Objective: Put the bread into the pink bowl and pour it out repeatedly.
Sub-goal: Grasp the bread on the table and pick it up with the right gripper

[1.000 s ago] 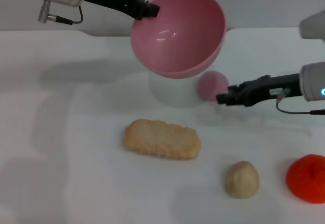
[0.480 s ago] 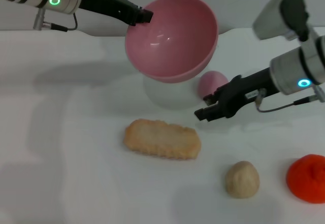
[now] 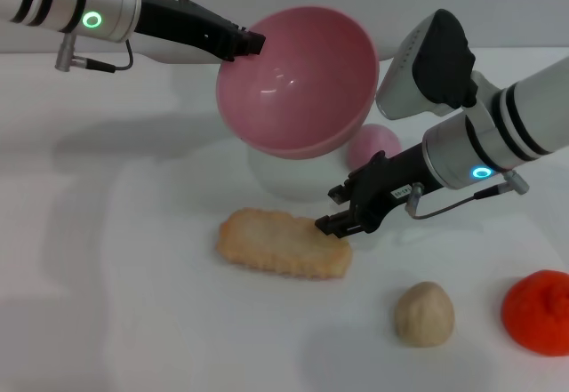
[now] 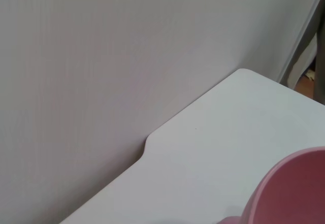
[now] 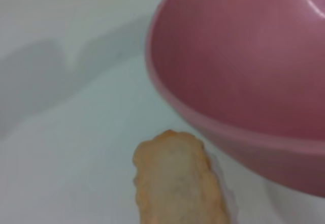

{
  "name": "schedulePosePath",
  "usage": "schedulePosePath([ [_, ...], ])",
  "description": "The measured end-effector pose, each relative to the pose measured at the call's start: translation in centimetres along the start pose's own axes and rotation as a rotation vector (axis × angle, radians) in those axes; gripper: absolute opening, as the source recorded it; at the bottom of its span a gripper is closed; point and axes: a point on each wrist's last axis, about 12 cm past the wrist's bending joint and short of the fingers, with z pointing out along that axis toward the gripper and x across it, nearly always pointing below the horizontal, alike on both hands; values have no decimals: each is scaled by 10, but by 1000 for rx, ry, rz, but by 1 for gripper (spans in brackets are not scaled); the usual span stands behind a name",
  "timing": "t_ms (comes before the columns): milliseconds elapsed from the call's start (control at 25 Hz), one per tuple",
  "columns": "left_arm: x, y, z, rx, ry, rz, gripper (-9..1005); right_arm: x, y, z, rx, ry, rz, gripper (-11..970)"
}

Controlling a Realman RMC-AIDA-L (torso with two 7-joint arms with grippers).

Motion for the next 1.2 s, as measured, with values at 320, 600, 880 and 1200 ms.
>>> schedulePosePath([
  [320,-1,-2,0,5,1,5,42,6,4,7,12,4,-5,512],
  [600,-4,-5,2,23,5,11,42,12,13,16,-7,-5,-1,513],
  [880,-5,-7,-1,28,3,21,42,16,17,18,-25,-20,18,514],
  [1200,1,-6,-1,25,7,13,42,17,23,22,-55,-37,32,509],
])
